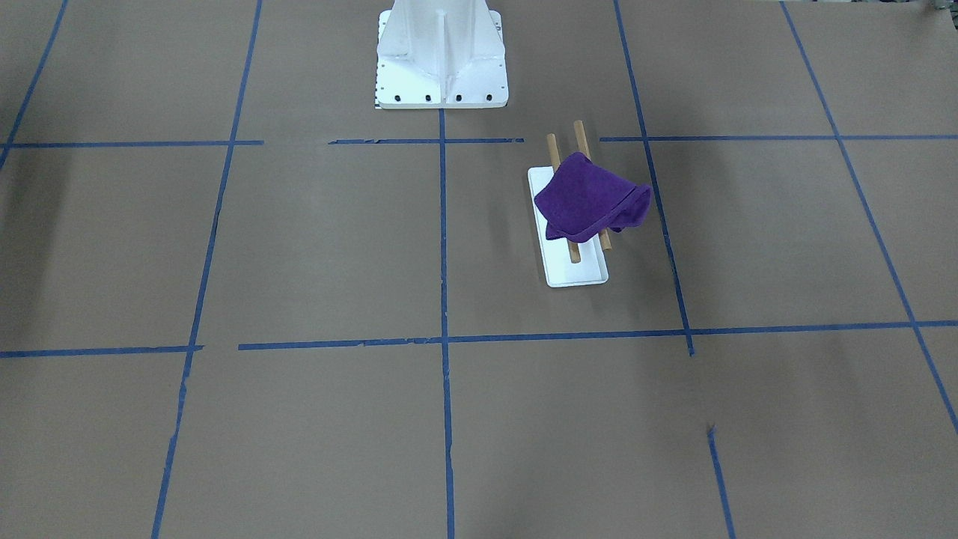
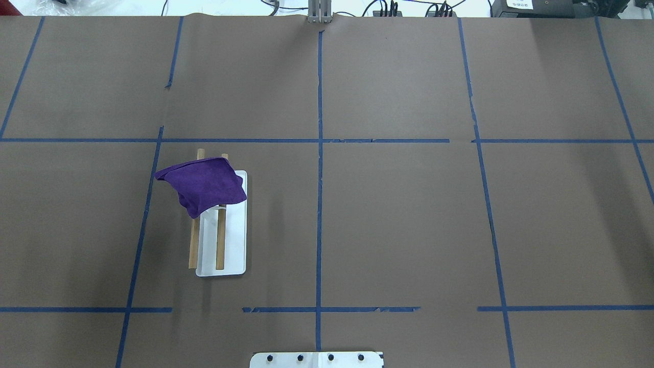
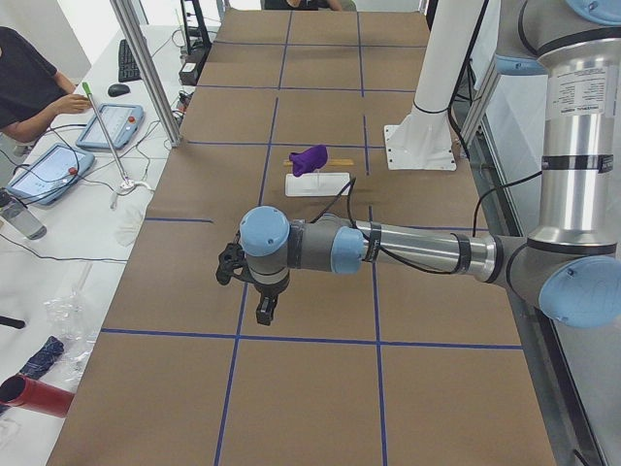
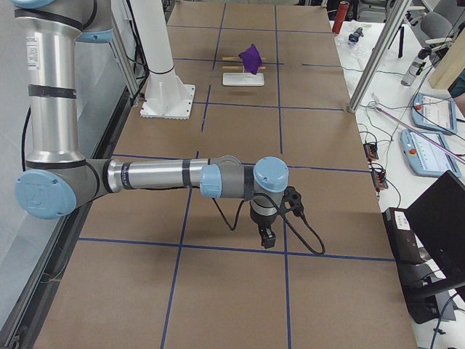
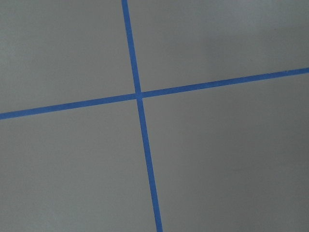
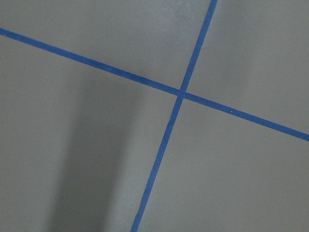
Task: Hang towel on rack
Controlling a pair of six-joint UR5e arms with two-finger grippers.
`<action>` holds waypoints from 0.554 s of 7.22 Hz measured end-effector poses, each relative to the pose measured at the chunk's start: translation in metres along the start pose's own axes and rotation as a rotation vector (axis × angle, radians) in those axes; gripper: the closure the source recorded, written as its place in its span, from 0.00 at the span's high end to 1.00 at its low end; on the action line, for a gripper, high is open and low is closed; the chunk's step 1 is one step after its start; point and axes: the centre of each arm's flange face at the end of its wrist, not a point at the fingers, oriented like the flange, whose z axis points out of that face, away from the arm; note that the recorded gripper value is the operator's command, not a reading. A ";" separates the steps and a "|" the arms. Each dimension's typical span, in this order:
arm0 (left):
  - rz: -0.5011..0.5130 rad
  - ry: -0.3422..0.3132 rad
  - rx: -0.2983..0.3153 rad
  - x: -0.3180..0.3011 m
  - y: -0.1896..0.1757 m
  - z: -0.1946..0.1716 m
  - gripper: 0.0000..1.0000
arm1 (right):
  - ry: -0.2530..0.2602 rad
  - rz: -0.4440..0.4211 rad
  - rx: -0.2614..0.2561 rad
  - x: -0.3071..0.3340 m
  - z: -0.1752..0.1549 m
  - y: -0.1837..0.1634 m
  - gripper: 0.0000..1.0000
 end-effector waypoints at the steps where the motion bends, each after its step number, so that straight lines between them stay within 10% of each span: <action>1: -0.002 0.000 -0.004 0.000 0.002 0.002 1.00 | 0.000 -0.003 0.003 -0.005 -0.002 0.008 1.00; 4: 0.014 -0.001 -0.034 0.010 -0.002 0.016 1.00 | -0.002 -0.001 -0.018 -0.012 0.005 0.024 1.00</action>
